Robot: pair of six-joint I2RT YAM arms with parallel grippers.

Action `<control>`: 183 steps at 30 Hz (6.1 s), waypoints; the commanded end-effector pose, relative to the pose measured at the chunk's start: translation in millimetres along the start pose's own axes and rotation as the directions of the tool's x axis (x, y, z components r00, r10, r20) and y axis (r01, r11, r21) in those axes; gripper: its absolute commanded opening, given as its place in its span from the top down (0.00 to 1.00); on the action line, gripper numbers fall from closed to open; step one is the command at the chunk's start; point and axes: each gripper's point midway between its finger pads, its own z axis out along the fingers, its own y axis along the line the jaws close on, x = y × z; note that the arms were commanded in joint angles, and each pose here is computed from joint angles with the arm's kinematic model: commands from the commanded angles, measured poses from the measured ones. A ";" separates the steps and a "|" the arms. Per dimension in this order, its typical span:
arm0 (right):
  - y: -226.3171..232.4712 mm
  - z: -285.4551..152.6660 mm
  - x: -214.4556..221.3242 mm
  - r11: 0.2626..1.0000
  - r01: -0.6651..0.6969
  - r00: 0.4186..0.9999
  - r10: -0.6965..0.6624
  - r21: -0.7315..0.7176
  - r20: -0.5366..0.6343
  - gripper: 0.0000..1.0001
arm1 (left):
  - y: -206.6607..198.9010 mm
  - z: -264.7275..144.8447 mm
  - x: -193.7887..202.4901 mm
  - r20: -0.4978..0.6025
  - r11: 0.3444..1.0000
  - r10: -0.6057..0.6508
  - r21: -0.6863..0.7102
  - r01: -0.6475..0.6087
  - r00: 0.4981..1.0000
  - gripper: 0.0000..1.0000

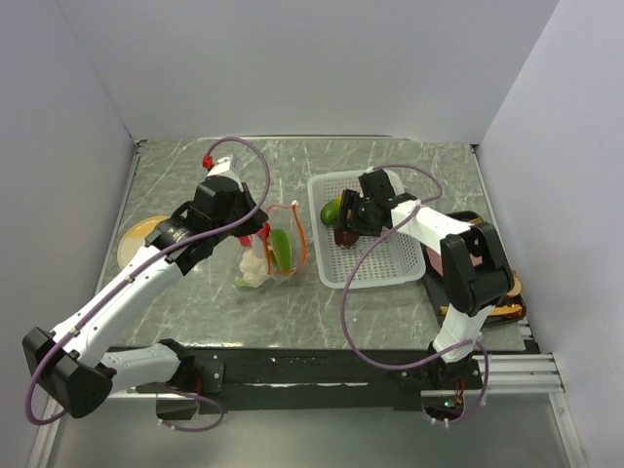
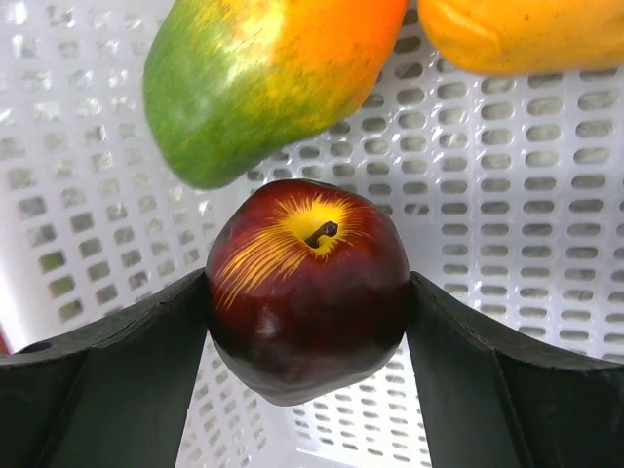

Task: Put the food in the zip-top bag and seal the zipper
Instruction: Pick up the fake vegetable from the bin, then place the fake vegetable in the zipper food storage bag, then adjust the fake vegetable in the zipper food storage bag.

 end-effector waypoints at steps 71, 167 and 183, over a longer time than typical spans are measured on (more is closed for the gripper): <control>215.9 -114.6 59.8 0.806 0.108 0.988 -0.150 -0.582 -0.026 0.42 | -11.6 -15.0 -13.5 0.056 0.997 -0.025 0.069 0.021 0.998 0.99; 172.8 -159.4 46.1 0.870 0.282 0.950 -0.192 -0.405 0.247 0.25 | -15.5 -19.7 -22.3 0.053 0.999 -0.016 0.053 0.013 0.998 0.96; 168.8 -135.7 57.6 0.901 0.234 0.971 -0.201 -0.365 0.125 0.14 | -17.0 -23.1 -23.6 0.060 0.998 -0.019 0.063 0.015 0.998 0.96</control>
